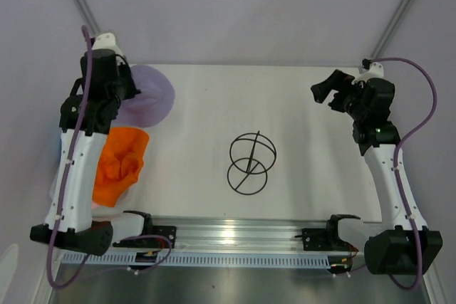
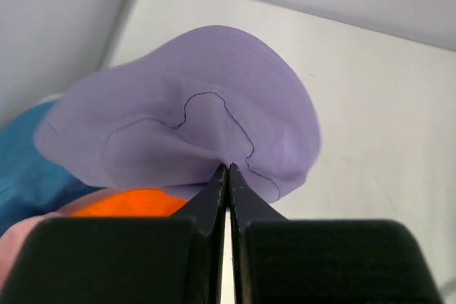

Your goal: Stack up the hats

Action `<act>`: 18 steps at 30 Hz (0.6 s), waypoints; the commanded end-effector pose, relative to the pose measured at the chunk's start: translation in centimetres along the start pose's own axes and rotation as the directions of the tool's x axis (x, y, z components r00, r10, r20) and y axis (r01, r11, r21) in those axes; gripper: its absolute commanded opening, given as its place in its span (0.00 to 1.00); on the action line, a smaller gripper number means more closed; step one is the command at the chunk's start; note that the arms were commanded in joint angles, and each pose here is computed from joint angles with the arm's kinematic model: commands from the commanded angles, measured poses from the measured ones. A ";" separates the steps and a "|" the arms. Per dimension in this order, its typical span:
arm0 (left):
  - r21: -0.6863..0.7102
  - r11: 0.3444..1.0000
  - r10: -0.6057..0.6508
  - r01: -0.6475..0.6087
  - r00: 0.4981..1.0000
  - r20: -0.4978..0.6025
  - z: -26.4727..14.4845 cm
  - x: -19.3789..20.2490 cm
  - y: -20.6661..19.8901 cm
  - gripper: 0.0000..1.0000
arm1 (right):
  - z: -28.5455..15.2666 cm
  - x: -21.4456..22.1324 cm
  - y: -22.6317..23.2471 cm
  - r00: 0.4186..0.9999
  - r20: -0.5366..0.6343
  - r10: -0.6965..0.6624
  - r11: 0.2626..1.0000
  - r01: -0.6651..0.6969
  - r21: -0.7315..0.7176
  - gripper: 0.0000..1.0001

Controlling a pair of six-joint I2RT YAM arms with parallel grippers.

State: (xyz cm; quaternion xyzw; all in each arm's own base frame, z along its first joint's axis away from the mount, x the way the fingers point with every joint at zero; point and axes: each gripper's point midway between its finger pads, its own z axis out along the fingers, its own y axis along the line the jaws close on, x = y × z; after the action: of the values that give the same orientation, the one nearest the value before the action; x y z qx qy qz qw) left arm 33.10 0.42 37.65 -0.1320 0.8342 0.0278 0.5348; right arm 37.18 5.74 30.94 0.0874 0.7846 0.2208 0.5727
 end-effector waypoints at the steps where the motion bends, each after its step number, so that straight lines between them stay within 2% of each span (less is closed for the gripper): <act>1: 0.118 0.986 0.120 -0.119 0.993 0.002 -3.7 -0.1 -3.2 0.01 | -2.3 -2.3 1.0 0.997 0.080 0.007 1.000 -0.008 0.018 1.00; 5: 0.303 0.937 0.176 -0.174 0.984 0.023 -7.1 0.2 -7.6 0.01 | -4.2 -2.2 0.8 0.996 0.088 0.003 0.999 -0.008 0.051 0.99; 10: 0.546 0.814 0.213 -0.199 0.976 0.038 -12.0 1.1 -12.7 0.01 | -6.2 -3.0 1.3 0.990 0.126 0.057 0.996 -0.066 0.067 0.99; 11: 0.601 0.776 0.206 -0.193 0.977 0.047 -13.1 1.2 -14.0 0.01 | -6.7 -3.1 2.6 0.990 0.118 0.075 0.997 -0.076 0.005 1.00; 14: 0.670 0.724 0.183 -0.166 0.982 0.046 -14.3 1.7 -16.0 0.01 | -7.4 -2.5 5.8 0.987 0.068 0.148 0.978 -0.136 -0.156 1.00; 18: 0.743 0.652 0.177 -0.152 0.983 0.046 -15.8 2.1 -19.0 0.01 | -8.5 -1.7 8.4 0.980 0.017 0.199 0.946 -0.187 -0.265 1.00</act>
State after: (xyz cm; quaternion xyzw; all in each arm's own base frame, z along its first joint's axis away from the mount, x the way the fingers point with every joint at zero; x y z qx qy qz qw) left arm 23.76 -18.51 42.04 0.1600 0.8184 -0.2086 0.5110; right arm 30.47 7.60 36.17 0.1150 0.7441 0.3007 0.5853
